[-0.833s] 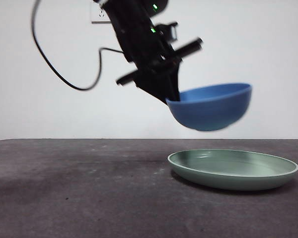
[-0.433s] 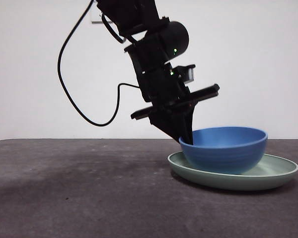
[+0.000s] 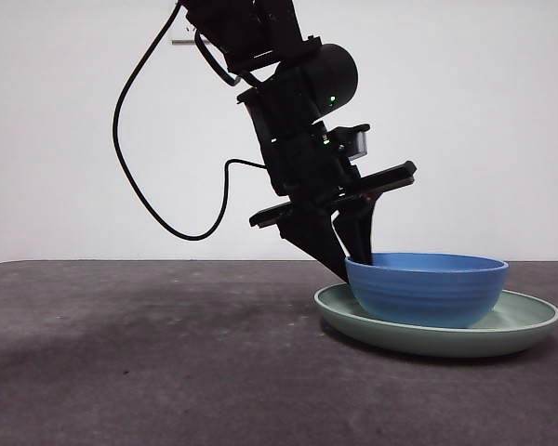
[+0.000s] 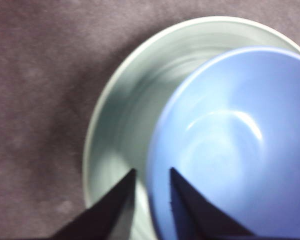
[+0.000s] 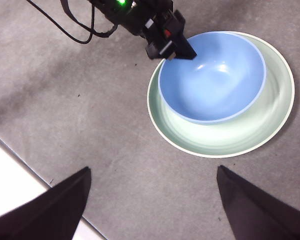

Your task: Pick up the blue bowl, put it on the green plate, put it on desk

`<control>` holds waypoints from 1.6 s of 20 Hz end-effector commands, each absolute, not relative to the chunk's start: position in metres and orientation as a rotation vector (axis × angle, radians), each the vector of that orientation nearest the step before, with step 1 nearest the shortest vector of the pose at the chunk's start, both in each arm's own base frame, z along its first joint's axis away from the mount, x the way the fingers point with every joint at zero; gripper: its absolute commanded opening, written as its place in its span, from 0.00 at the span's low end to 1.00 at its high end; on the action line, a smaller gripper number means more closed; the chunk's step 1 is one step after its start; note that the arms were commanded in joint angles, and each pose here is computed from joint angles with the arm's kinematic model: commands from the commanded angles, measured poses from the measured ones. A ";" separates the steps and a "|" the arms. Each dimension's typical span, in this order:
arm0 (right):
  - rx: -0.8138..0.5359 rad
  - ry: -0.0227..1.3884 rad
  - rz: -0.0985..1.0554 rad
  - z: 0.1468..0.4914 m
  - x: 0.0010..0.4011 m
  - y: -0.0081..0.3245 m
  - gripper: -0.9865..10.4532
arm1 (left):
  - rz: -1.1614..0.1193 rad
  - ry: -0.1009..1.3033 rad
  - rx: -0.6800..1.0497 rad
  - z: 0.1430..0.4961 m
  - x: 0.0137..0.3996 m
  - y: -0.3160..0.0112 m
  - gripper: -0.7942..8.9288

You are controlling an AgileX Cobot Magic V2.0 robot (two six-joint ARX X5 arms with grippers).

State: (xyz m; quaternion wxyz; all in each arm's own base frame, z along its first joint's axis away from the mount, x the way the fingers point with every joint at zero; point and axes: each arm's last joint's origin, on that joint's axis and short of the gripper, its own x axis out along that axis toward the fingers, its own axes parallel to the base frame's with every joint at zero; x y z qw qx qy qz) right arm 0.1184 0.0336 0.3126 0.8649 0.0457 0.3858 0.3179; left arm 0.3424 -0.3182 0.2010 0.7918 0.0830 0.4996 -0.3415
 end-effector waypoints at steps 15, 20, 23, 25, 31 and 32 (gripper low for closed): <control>0.098 0.801 0.660 0.316 0.120 0.034 0.44 | -0.778 0.809 0.110 0.342 0.309 -0.271 0.32; 0.098 0.801 0.660 0.316 0.120 0.034 0.44 | -0.765 0.686 0.090 0.405 0.271 -0.218 0.32; 0.098 0.801 0.660 0.316 0.120 0.034 0.44 | -0.732 0.658 0.076 0.413 0.250 -0.185 0.32; 0.098 0.801 0.660 0.316 0.120 0.034 0.44 | -0.712 0.665 0.086 0.404 0.234 -0.165 0.32; 0.098 0.801 0.660 0.316 0.120 0.034 0.44 | -0.856 0.662 0.043 0.356 0.183 -0.131 0.32; 0.098 0.801 0.660 0.316 0.120 0.034 0.44 | -0.880 0.663 0.035 0.346 0.177 -0.127 0.31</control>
